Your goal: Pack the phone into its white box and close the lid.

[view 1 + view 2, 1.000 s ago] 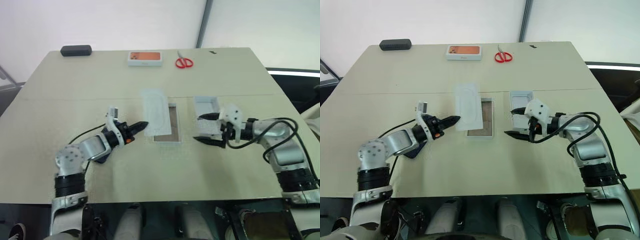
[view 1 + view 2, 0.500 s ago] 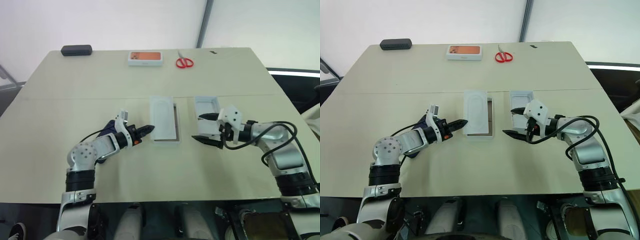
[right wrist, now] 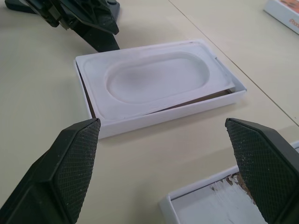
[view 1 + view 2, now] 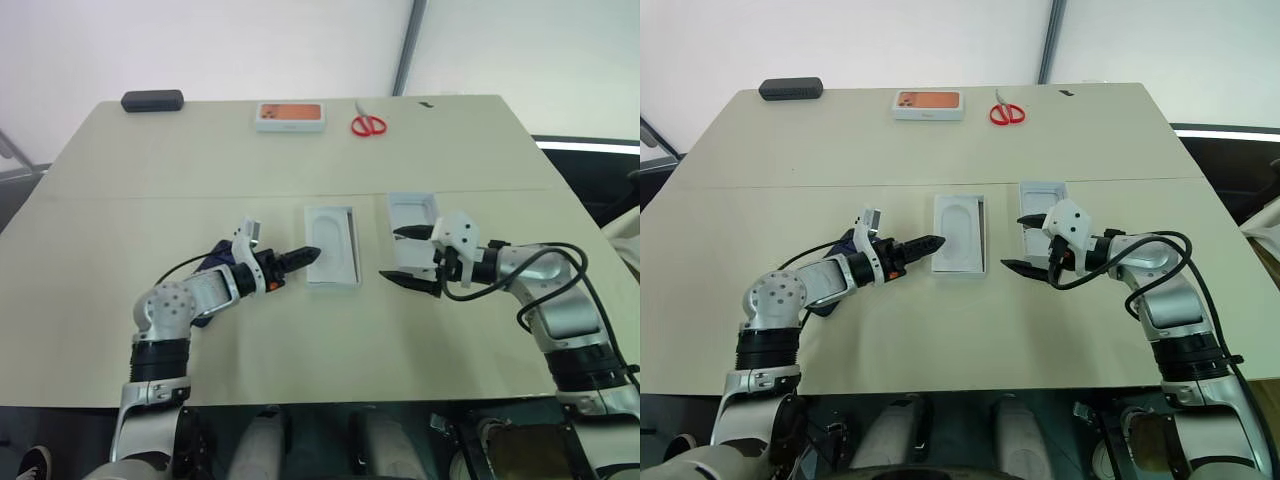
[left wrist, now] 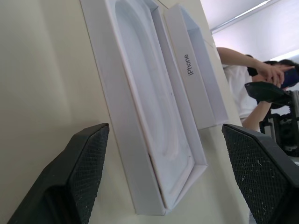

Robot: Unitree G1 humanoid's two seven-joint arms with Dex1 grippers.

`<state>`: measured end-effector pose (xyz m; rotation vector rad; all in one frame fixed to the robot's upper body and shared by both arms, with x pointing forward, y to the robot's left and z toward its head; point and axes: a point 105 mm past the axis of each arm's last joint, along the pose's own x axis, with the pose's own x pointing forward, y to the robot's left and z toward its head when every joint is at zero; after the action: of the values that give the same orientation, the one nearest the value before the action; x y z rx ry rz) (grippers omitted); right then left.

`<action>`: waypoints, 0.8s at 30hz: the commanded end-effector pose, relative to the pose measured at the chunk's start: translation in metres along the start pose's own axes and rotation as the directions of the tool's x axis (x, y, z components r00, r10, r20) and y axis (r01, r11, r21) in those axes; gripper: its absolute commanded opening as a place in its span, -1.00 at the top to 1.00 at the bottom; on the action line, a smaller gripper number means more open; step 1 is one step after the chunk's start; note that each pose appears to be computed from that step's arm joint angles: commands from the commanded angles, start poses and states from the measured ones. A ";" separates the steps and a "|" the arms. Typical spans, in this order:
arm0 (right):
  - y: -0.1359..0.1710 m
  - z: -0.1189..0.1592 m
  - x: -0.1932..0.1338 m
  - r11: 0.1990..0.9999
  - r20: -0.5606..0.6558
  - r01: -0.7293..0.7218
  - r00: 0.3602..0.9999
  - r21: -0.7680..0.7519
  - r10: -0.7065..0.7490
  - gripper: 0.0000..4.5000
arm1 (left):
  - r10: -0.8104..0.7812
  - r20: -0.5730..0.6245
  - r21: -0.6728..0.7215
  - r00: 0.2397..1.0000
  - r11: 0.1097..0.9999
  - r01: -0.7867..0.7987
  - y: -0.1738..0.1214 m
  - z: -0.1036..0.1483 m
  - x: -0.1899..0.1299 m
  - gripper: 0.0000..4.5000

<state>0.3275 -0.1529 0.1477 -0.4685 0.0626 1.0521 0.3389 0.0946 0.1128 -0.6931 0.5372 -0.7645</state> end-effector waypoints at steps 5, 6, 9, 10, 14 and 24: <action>-0.013 0.030 0.019 0.998 0.123 0.062 0.991 -0.032 -0.057 -1.00 | -0.007 0.084 0.193 0.996 0.981 -0.010 -0.012 0.027 -0.003 -0.68; -0.014 0.033 0.024 0.996 0.136 0.078 0.988 -0.035 -0.072 -1.00 | 0.036 0.128 0.259 0.991 0.964 -0.069 -0.008 0.035 -0.004 -0.68; -0.013 0.038 0.041 0.994 0.165 0.103 0.982 -0.039 -0.095 -0.63 | 0.050 0.228 0.473 0.972 0.867 -0.156 -0.009 0.053 -0.010 -0.70; -0.012 0.039 0.047 0.993 0.165 0.109 0.981 -0.043 -0.101 -0.41 | 0.034 0.248 0.477 0.968 0.866 -0.153 -0.010 0.057 -0.014 -0.70; -0.004 0.036 0.078 0.988 0.121 0.121 0.987 -0.096 -0.109 0.52 | -0.036 0.262 0.541 0.965 0.833 -0.116 -0.011 0.064 -0.033 -0.70; -0.004 0.031 0.122 0.988 0.042 0.119 0.992 -0.098 -0.115 0.98 | -0.006 0.283 0.553 0.959 0.818 -0.158 0.009 0.069 -0.062 -0.70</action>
<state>0.3868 -0.0492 0.1366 -0.5401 -0.0263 0.9368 0.3515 0.1701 0.1558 -0.2258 0.0990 -0.6887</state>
